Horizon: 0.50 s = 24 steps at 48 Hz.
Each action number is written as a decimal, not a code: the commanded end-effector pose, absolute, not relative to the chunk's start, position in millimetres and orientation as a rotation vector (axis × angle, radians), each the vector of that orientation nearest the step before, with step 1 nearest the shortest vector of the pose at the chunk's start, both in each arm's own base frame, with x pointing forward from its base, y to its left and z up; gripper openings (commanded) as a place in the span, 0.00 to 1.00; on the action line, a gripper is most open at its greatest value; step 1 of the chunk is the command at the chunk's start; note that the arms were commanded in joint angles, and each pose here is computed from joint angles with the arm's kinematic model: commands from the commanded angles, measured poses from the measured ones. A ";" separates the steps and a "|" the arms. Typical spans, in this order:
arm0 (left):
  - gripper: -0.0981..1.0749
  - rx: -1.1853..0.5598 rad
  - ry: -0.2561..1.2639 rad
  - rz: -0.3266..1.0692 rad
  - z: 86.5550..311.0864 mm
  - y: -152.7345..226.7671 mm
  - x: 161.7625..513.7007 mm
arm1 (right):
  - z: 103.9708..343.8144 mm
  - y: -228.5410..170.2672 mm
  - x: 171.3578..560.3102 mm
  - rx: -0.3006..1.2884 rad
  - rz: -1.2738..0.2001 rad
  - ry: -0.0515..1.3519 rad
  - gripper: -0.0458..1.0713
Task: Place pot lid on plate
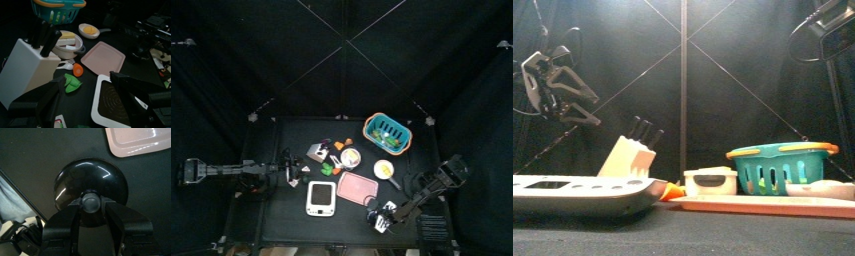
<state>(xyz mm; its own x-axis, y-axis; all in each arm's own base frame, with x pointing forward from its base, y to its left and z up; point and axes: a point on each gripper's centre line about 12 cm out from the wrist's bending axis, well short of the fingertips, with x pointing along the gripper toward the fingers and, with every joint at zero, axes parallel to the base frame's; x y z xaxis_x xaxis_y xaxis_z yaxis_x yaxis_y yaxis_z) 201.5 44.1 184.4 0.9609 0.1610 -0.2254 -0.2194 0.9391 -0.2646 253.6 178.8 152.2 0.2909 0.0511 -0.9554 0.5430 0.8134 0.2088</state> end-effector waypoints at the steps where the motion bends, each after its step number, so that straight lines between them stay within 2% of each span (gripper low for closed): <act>1: 0.97 -0.291 0.187 0.197 189.3 45.6 204.3 | 170.8 180.4 257.9 0.597 -0.319 1.209 0.61; 11: 0.97 -0.292 0.188 0.200 189.1 46.2 204.1 | 178.4 163.8 269.9 0.606 -0.364 1.173 0.61; 24: 0.97 -0.292 0.188 0.202 188.8 46.4 203.8 | 184.9 110.4 305.4 0.662 -0.514 1.085 0.61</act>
<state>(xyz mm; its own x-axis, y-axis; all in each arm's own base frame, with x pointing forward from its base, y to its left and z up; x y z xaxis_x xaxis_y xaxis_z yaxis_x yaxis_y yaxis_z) 201.3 44.7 184.3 0.9600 0.1642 -0.2268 -0.2230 0.9383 -0.2644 289.7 126.9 168.0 0.3359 -0.0481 -0.9407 0.6480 0.7366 0.1937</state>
